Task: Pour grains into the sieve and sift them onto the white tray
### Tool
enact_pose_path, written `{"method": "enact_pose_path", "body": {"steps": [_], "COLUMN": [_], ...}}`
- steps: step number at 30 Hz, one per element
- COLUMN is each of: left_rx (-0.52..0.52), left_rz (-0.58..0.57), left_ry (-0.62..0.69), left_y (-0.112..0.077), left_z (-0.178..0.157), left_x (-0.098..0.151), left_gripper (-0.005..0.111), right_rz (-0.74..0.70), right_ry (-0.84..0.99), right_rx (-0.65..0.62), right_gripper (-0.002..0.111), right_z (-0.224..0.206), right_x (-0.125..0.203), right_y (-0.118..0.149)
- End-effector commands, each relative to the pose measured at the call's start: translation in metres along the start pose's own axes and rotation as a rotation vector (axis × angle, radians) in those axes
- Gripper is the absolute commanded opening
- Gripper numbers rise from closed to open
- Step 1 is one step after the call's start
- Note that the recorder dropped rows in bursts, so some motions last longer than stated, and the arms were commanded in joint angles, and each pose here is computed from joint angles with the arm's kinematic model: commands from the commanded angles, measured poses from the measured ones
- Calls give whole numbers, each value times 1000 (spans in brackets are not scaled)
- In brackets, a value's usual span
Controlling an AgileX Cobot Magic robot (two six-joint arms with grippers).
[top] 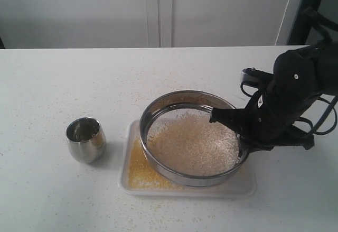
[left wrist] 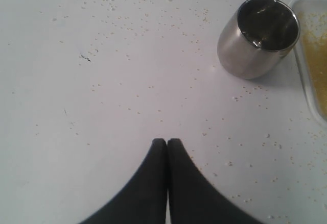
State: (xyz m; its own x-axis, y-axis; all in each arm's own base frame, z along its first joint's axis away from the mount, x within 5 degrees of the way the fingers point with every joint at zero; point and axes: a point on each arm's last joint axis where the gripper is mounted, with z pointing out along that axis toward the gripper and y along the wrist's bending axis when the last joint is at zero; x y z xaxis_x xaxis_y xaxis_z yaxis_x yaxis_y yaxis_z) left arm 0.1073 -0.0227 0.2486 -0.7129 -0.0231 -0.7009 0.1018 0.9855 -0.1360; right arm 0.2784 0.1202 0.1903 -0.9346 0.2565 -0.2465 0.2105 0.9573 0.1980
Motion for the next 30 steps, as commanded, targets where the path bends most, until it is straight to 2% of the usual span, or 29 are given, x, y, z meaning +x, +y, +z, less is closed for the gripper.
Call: {"method": "enact_pose_path", "body": {"steps": [1, 15, 30], "left_rx": [4, 4, 4], "left_rz": [-12, -12, -12], "left_ry": [8, 8, 8], "left_y": [0, 0, 0], "left_z": [1, 1, 1], "left_x": [3, 3, 3], "left_gripper": [0, 0, 0], "right_rz": [-3, -122, -14], "right_ry": [-62, -141, -303], "right_rx": [-51, -81, -97], "right_gripper": [0, 0, 0], "right_z": [-19, -51, -85], "right_x": [-4, -15, -70], "right_y": [3, 0, -20]}}
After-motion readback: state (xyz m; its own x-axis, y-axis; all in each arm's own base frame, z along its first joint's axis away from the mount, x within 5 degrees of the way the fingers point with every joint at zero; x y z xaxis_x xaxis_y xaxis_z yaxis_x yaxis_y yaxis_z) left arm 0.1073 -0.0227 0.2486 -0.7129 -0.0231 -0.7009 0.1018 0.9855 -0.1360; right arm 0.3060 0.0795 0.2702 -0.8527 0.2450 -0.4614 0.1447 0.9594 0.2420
